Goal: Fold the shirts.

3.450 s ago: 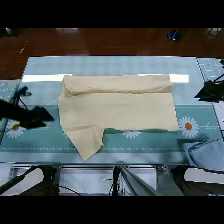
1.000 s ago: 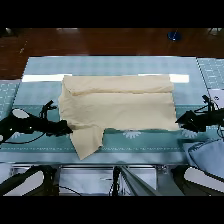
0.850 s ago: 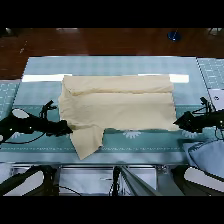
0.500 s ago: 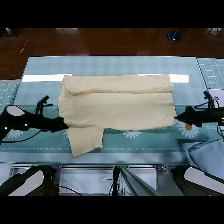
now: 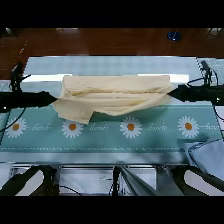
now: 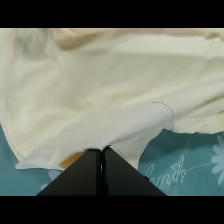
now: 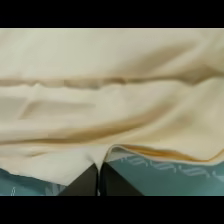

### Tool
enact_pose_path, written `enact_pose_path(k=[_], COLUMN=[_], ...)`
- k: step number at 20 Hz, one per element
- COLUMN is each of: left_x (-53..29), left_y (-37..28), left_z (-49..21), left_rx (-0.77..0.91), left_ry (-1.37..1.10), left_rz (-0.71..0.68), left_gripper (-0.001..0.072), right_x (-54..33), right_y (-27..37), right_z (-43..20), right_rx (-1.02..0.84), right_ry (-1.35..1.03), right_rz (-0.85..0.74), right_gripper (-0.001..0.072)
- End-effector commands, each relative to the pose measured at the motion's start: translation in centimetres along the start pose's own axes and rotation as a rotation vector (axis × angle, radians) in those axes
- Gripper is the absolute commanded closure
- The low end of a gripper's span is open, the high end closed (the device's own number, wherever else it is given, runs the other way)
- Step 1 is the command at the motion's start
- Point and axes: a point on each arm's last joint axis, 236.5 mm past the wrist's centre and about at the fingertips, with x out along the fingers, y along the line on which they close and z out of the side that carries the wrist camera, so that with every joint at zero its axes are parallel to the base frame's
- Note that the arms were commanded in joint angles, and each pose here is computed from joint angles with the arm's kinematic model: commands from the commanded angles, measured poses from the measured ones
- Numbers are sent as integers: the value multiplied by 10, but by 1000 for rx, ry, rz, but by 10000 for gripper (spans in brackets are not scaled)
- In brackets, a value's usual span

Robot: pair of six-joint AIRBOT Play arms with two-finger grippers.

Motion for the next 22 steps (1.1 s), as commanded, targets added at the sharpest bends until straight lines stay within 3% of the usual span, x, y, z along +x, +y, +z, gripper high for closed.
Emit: enact_pose_path(k=[1,10,15,22], left_x=[6,48,74,96], left_y=[11,25,35,49], left_z=[42,120,117,110], left_rx=[-5,-44,-65,-82], left_ry=[-62,-78,-17,5], left_rz=[21,-40,-56,-43], left_gripper=[691,690,690,689], right_x=[-11,13,34,63], right_y=[-1,-42,-54,-56], right_z=[58,104,124,151], right_rx=[-34,56,132,91], right_ry=[-184,-185,-221,-232], right_rz=[-94,-117,-81,-91], right_gripper=[686,686,686,686])
